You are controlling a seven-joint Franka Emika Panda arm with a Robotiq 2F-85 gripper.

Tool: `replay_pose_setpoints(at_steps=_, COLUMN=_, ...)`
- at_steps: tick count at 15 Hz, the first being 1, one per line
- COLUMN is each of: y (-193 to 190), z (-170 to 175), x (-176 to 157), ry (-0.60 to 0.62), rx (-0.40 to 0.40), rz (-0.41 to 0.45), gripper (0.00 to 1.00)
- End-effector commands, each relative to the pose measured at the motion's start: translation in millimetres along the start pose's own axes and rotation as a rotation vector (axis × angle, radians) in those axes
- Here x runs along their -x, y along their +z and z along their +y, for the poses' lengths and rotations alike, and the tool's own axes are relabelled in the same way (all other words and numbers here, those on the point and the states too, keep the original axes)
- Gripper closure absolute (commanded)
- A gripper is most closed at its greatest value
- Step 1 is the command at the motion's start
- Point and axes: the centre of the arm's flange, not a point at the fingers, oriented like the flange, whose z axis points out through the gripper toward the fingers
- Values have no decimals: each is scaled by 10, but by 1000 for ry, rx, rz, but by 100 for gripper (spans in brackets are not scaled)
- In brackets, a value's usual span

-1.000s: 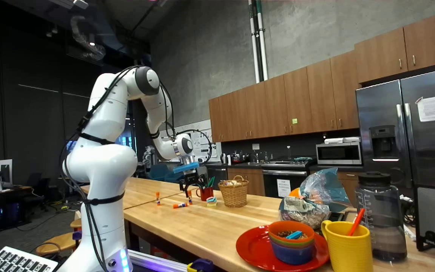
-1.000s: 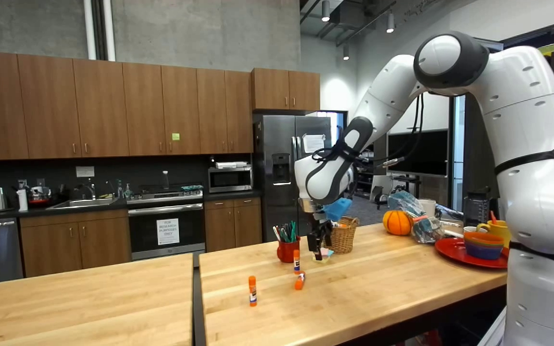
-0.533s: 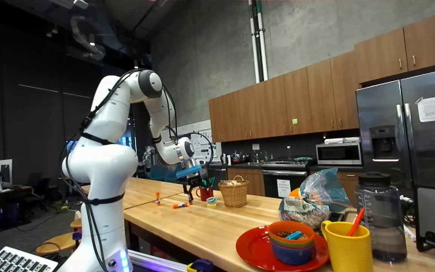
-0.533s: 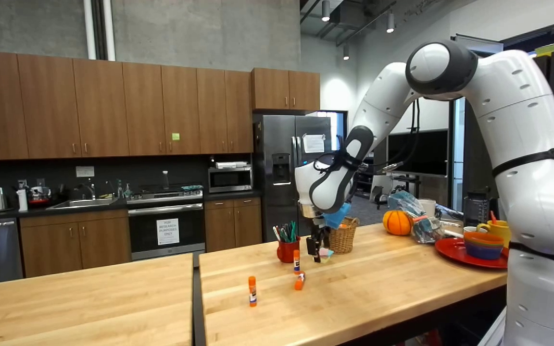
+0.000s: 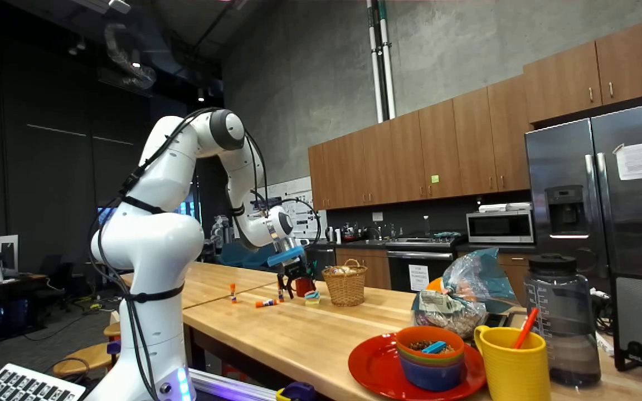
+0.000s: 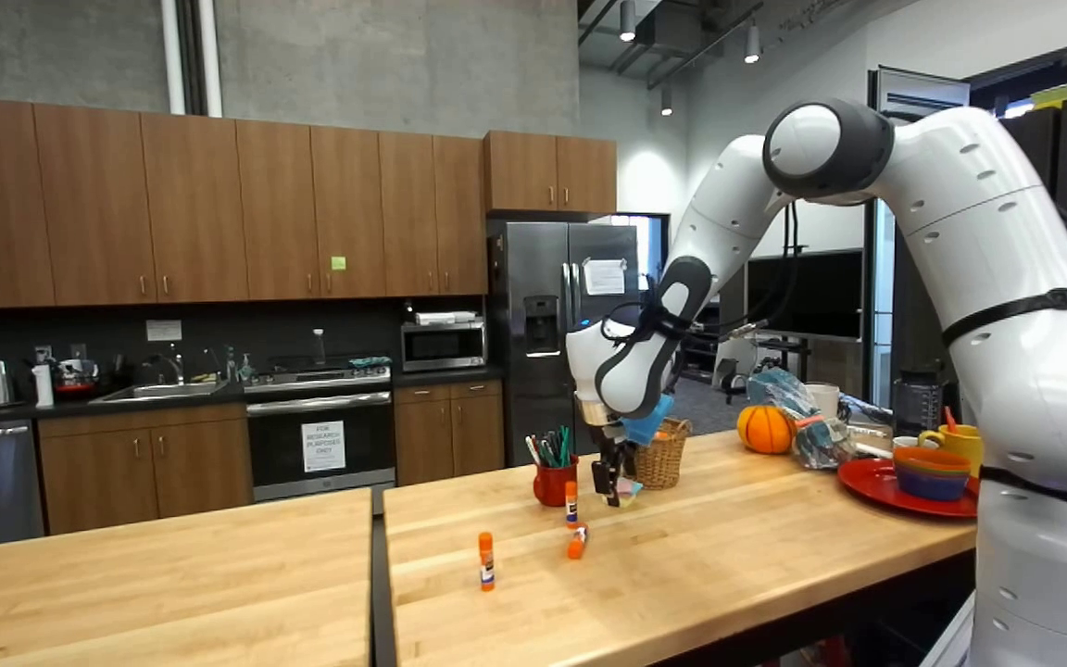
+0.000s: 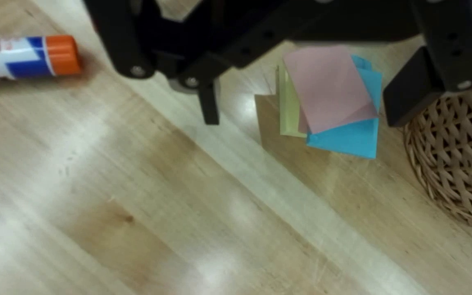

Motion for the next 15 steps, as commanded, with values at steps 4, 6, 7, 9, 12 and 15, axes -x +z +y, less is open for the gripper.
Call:
replay_pose_setpoints(at_steps=4, y=152, z=169, x=-169, ry=37, rx=25, rz=1, gripper=0)
replay_pose_setpoints(at_steps=6, y=205, z=189, x=-170, ry=43, rx=32, rz=-9, gripper=0)
replay_pose_setpoints(at_steps=7, y=232, z=194, x=-162, ry=46, rx=31, rz=-13, gripper=0)
replay_pose_setpoints(at_steps=9, y=290, z=203, x=-146, ry=53, rx=23, rz=-22, gripper=7)
replay_pose_setpoints(at_steps=12, y=315, z=191, x=-140, ry=52, rx=10, rz=-23, gripper=38)
replay_pose_setpoints(at_steps=15, y=281, z=171, x=-128, ry=43, rx=0, rz=-19, gripper=47)
